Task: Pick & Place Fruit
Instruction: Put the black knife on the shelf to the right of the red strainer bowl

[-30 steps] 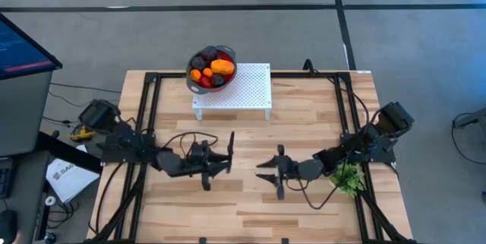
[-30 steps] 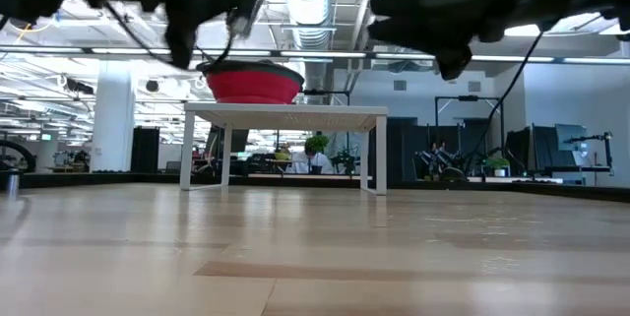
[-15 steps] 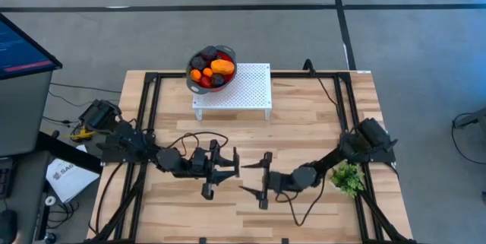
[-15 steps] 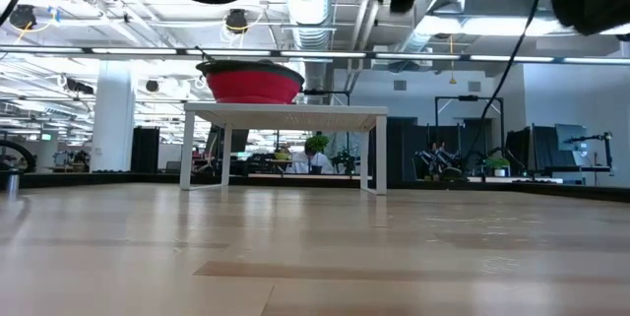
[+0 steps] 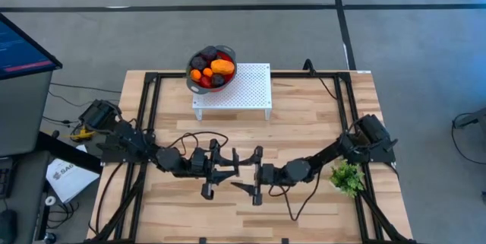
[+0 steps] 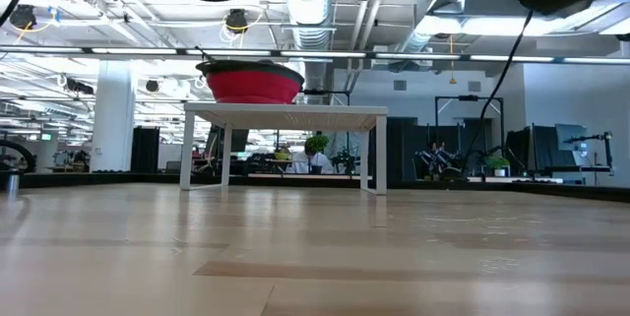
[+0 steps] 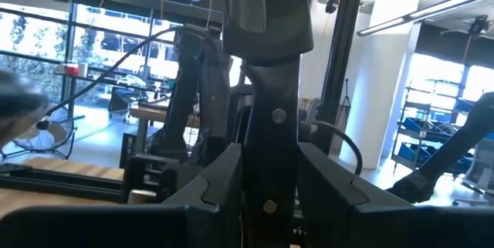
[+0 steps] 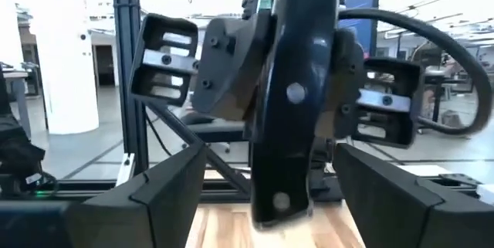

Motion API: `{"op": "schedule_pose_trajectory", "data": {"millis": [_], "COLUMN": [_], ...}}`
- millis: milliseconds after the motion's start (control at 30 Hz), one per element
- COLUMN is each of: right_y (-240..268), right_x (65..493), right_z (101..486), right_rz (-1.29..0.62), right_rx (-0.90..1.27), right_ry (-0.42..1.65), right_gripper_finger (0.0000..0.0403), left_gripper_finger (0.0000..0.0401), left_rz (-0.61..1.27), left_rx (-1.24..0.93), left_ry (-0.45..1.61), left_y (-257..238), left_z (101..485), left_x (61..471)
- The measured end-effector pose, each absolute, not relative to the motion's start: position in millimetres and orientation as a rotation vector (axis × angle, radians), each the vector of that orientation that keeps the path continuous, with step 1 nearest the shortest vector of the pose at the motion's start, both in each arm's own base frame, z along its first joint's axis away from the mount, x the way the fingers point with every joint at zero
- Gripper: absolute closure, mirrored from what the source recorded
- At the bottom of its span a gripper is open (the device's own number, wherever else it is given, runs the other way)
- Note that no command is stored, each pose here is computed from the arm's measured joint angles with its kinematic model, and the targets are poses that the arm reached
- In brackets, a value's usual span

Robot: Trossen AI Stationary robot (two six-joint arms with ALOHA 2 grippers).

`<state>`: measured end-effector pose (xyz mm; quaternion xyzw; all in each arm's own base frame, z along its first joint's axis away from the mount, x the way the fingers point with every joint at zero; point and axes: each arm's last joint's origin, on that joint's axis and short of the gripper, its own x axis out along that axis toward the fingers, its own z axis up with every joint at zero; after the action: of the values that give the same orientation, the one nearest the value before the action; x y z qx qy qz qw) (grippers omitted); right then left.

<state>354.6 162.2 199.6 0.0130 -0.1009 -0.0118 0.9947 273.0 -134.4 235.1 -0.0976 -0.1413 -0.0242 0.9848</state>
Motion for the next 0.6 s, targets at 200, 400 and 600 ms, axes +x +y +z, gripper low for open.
{"op": "schedule_pose_trajectory", "data": {"millis": [200,400,600], "right_y": [166,168,174], "right_x": [355,355,351], "right_z": [200,199,194], "right_rz": [-0.012,-0.012,-0.073], "right_rx": [0.010,0.002,-0.011], "right_ry": [-0.188,-0.175,-0.127], "right_gripper_finger": [0.0181,0.0308,0.0317], "left_gripper_finger": [0.0305,0.0289,0.0253], "left_rz": [-0.049,-0.053,-0.045], "left_rx": [-0.196,-0.196,-0.197], "left_ry": [-0.284,-0.282,-0.286], "left_y": [-134,-135,-134], "left_z": [235,235,236], "left_x": [273,273,273]}}
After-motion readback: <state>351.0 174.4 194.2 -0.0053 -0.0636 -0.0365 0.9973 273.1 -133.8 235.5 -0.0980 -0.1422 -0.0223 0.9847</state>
